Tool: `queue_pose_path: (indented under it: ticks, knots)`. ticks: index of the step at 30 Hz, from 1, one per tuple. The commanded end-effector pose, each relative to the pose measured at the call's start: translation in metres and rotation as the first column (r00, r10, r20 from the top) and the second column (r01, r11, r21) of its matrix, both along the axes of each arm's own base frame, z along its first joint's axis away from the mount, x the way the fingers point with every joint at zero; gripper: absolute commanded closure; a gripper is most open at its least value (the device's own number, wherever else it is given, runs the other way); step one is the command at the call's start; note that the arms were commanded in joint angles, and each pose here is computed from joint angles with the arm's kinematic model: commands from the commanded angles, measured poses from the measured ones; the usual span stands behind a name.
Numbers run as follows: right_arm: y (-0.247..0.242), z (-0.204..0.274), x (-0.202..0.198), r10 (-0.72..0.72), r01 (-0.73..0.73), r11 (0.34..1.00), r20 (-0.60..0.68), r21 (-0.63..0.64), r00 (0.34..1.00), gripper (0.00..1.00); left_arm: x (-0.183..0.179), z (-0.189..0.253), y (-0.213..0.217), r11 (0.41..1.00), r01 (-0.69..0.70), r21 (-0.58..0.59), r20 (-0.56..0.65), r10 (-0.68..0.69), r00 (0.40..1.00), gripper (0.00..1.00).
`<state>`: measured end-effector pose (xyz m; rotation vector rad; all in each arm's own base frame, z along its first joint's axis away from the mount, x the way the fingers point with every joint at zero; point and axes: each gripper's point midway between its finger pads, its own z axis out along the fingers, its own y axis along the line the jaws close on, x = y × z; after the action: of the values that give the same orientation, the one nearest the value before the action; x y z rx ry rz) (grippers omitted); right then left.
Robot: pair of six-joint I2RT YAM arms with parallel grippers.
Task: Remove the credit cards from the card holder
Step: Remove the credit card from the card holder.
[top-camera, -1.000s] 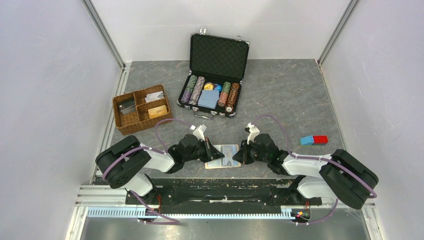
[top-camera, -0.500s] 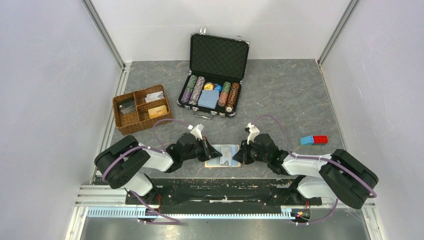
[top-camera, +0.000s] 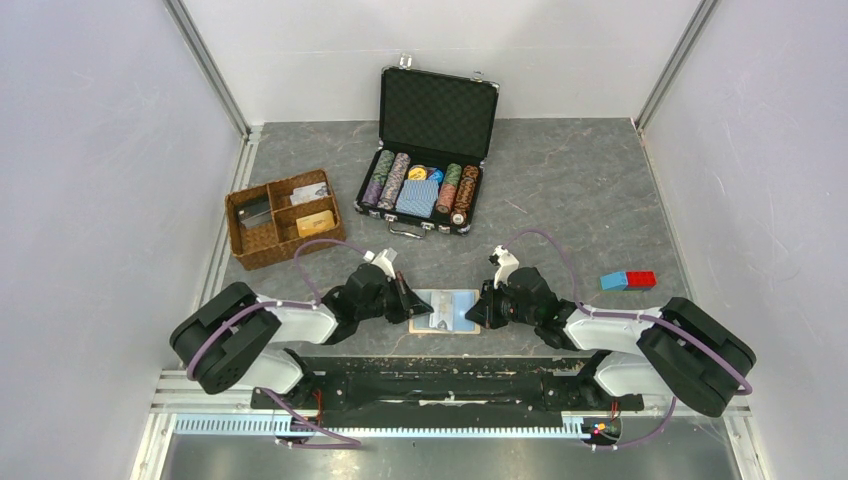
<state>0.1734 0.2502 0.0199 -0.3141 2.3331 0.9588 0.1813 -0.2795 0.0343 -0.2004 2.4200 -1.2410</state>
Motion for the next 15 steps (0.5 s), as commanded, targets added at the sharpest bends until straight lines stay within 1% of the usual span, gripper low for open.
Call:
queue_pose_path:
  ticks: [1, 7, 11, 15]
  knots:
    - [-0.006, -0.011, -0.001, 0.005, -0.005, 0.998, -0.004, -0.062, 1.0, 0.92, 0.006, -0.002, 0.011, 0.996, -0.018, 0.084, 0.03, 0.016, 0.999, 0.98]
    - [-0.003, 0.002, 0.005, 0.012, -0.01, 0.998, 0.029, -0.054, 0.999, 0.92, 0.007, -0.001, 0.022, 0.989, -0.055, 0.137, 0.036, 0.05, 0.998, 0.98]
    - [0.003, 0.019, 0.01, 0.039, -0.037, 0.999, 0.089, -0.033, 0.995, 0.9, 0.014, 0.006, 0.034, 0.981, -0.124, 0.149, 0.075, 0.114, 0.991, 0.98]
    - [0.006, 0.035, 0.014, 0.064, -0.062, 0.998, 0.153, -0.014, 0.986, 0.88, 0.019, 0.024, 0.04, 0.979, -0.176, 0.105, 0.115, 0.164, 0.98, 0.98]
